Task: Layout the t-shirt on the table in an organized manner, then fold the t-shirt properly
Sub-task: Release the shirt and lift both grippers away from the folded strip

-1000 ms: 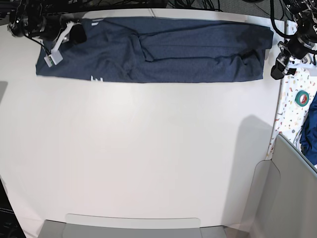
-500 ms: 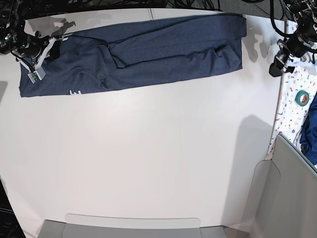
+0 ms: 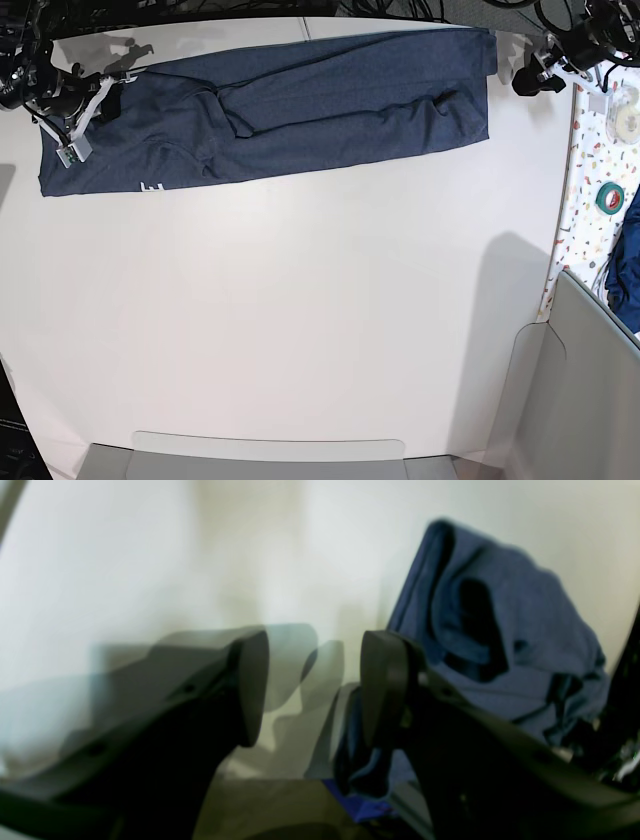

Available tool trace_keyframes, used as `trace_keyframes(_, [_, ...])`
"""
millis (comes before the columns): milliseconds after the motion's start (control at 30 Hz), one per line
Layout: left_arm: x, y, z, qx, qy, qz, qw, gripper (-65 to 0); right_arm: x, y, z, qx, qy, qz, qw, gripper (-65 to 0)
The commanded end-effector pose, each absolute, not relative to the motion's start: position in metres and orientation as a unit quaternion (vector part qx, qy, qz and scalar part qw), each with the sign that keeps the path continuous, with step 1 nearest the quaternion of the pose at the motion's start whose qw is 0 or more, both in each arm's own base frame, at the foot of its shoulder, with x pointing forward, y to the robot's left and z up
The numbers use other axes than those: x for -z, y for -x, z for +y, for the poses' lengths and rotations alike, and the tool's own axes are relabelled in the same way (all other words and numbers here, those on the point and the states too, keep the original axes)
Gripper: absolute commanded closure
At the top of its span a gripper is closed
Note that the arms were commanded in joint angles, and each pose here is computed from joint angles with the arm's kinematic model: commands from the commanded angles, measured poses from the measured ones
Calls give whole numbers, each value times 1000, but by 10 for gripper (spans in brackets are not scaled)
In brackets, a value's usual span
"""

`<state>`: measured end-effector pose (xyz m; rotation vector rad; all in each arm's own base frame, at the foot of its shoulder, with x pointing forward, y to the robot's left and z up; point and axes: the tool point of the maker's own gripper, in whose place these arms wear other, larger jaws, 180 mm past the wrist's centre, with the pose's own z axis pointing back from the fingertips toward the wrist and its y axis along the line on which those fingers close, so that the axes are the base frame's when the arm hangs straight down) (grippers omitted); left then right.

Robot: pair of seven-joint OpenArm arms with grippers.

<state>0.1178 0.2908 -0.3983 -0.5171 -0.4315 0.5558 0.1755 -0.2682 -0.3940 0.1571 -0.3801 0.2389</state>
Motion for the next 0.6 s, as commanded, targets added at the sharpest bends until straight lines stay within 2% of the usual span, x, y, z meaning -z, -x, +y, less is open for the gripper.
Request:
trace_keyframes(0, [396,-114,296,-264,244,-208,910,-297,401,-164,-280,-115,-50,-153,980,-2])
trace_keyframes(133, [401,-106,295,-271,246,-197,910,-297,400,-166,-280,-115,-50,-156,980,-2])
trace_keyframes(367, [421,-104,235,-241,303,-154,909,-297,401,-166,-277,-114,-55,-156,980,-2])
trace_keyframes(567, [426,-105,217,-224,319,-138,910,-297,403,-164,-273,-111,-60,-156,980,-2])
